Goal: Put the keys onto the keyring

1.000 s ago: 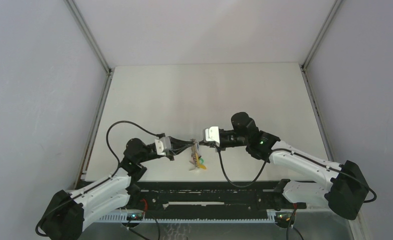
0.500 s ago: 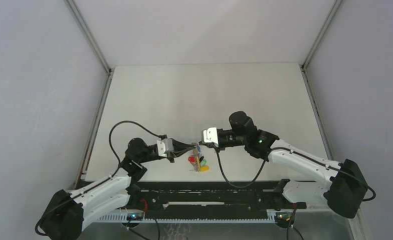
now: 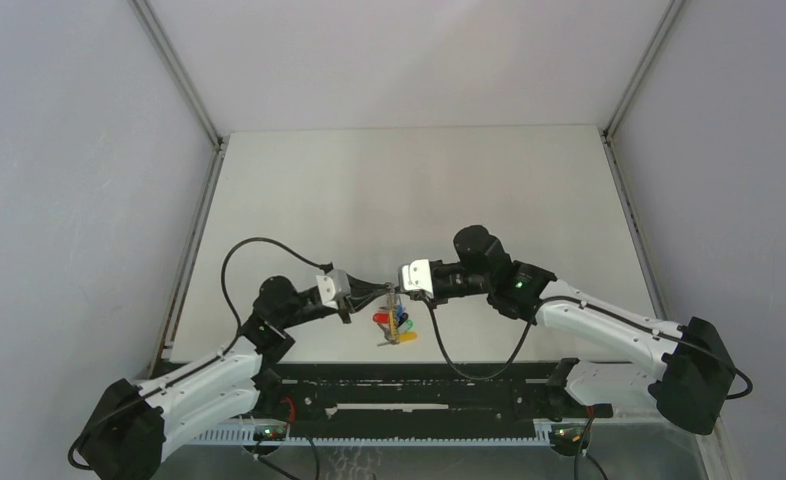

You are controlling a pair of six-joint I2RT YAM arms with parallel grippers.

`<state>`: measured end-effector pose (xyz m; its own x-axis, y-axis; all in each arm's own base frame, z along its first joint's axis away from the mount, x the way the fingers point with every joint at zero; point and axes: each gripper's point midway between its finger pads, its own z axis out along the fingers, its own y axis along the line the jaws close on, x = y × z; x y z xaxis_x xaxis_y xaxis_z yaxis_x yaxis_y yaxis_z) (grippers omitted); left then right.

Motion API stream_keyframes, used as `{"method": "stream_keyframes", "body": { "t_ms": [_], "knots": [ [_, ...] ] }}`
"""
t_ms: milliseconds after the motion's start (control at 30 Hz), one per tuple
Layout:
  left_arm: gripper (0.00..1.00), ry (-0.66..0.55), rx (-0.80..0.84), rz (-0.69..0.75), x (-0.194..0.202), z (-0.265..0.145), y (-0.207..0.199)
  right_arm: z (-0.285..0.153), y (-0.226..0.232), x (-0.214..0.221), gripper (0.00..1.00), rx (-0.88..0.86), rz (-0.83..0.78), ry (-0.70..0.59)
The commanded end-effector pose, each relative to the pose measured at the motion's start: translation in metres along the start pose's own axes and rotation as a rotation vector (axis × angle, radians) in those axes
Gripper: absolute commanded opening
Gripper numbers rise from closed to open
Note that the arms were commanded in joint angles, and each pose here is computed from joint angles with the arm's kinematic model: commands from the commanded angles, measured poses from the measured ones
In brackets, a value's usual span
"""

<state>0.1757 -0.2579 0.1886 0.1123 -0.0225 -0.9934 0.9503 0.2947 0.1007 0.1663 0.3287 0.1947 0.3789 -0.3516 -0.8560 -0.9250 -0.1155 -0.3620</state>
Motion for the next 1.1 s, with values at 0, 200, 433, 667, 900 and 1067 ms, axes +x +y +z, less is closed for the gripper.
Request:
{"method": "stream_keyframes", "body": {
  "t_ms": [0, 200, 433, 667, 900, 1067],
  "knots": [
    [0.00, -0.068, -0.055, 0.026, -0.028, 0.004, 0.010, -0.001, -0.015, -0.036, 0.00, 0.033, -0.057, -0.089],
    [0.00, -0.124, -0.115, 0.021, -0.040, 0.000, 0.017, 0.002, -0.011, -0.026, 0.00, 0.034, -0.077, -0.038],
    [0.00, -0.210, -0.122, -0.008, -0.054, -0.006, 0.014, 0.006, -0.008, -0.012, 0.00, 0.040, -0.106, 0.020],
    [0.00, -0.237, -0.139, -0.020, -0.057, -0.009, 0.014, 0.008, -0.007, -0.006, 0.00, 0.057, -0.129, 0.057],
    [0.00, -0.284, -0.140, -0.012, -0.058, -0.014, 0.011, -0.013, -0.012, -0.024, 0.18, 0.069, -0.069, -0.023],
    [0.00, -0.292, -0.124, 0.000, -0.057, -0.015, 0.007, -0.030, -0.021, -0.046, 0.26, 0.068, -0.039, -0.144]
  ]
}}
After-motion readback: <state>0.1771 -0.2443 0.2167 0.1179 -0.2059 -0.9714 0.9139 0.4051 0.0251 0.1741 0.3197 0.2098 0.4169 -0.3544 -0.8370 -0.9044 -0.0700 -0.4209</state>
